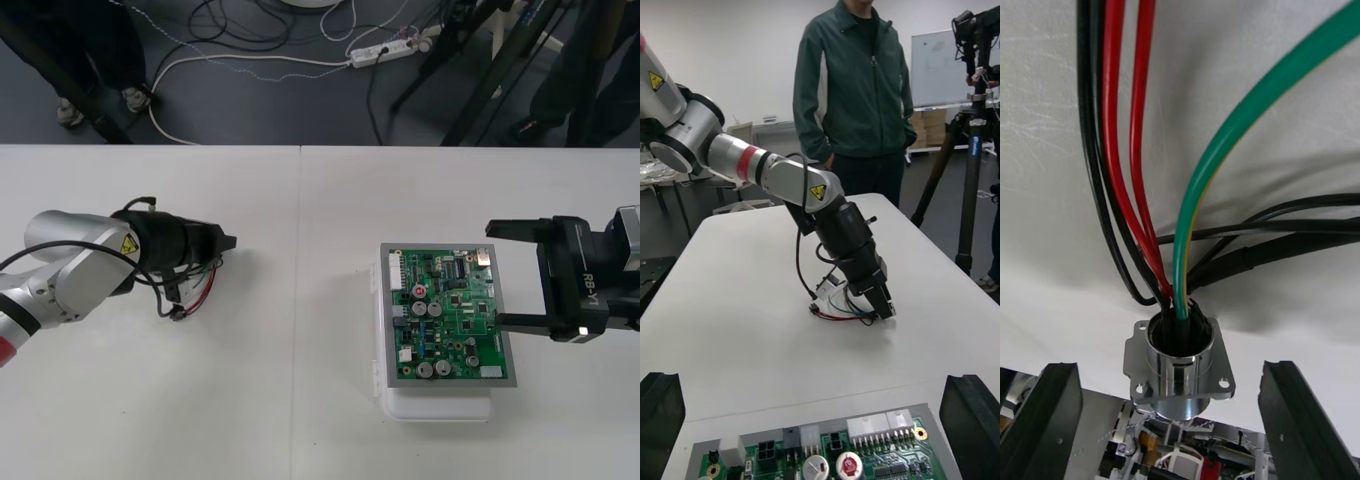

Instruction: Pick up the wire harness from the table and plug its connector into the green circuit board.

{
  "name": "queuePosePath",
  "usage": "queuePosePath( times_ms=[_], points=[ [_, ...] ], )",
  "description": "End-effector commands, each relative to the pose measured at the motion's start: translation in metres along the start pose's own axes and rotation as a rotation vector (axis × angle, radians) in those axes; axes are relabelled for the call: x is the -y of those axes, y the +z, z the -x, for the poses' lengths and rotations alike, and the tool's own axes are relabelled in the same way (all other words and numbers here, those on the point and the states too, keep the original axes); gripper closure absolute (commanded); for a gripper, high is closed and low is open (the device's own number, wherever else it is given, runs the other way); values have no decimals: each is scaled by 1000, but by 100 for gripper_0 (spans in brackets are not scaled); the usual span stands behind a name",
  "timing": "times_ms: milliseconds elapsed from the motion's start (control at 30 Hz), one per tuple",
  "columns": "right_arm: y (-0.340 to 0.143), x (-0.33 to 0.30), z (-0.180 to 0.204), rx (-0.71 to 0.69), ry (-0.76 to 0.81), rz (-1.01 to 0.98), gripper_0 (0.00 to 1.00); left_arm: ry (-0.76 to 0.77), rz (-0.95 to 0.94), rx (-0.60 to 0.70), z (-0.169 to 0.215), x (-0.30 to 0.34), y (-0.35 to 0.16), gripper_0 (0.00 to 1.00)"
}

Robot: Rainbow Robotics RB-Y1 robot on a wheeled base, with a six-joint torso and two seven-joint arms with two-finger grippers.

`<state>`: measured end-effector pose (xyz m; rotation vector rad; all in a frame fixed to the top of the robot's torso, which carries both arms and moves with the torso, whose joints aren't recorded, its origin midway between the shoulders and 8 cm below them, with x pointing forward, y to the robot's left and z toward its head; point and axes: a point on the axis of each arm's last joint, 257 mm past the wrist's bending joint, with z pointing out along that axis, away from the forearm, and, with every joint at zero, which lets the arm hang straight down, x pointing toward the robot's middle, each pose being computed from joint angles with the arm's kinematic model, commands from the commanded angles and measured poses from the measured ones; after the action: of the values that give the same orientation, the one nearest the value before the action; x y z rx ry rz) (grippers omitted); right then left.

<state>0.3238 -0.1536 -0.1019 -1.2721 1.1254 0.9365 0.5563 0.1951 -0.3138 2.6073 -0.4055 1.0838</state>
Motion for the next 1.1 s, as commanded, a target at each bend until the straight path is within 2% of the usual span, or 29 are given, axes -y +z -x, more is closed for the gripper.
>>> queuePosePath(
  times_ms=[33,100,133,600,633,667,700,767,833,867,1033,1100],
  points=[
    [18,-8,11,26,-16,49,0,134,18,-73,-36,-20,4,53],
    [21,-10,10,28,-14,62,0,136,17,-76,-37,-20,4,98],
    [23,-11,10,27,-13,67,0,137,19,-76,-38,-21,4,100],
    [38,-5,3,-1,-49,73,0,134,22,-76,-38,-23,4,100],
    [39,-5,4,3,-50,75,0,134,22,-76,-38,-23,4,94],
    [40,-6,4,7,-49,75,0,133,22,-75,-37,-23,5,78],
    [41,-6,4,9,-47,74,0,134,22,-76,-38,-23,4,68],
    [43,-7,5,18,-46,76,0,134,21,-77,-38,-23,4,32],
    [45,-7,5,24,-45,77,0,133,22,-76,-38,-23,4,10],
    [46,-7,5,27,-48,76,0,128,25,-76,-38,-24,4,4],
    [46,-7,3,17,-49,75,0,124,29,-76,-38,-25,5,3],
    [46,-6,1,12,-47,70,0,126,29,-73,-35,-26,5,10]
  ],
)
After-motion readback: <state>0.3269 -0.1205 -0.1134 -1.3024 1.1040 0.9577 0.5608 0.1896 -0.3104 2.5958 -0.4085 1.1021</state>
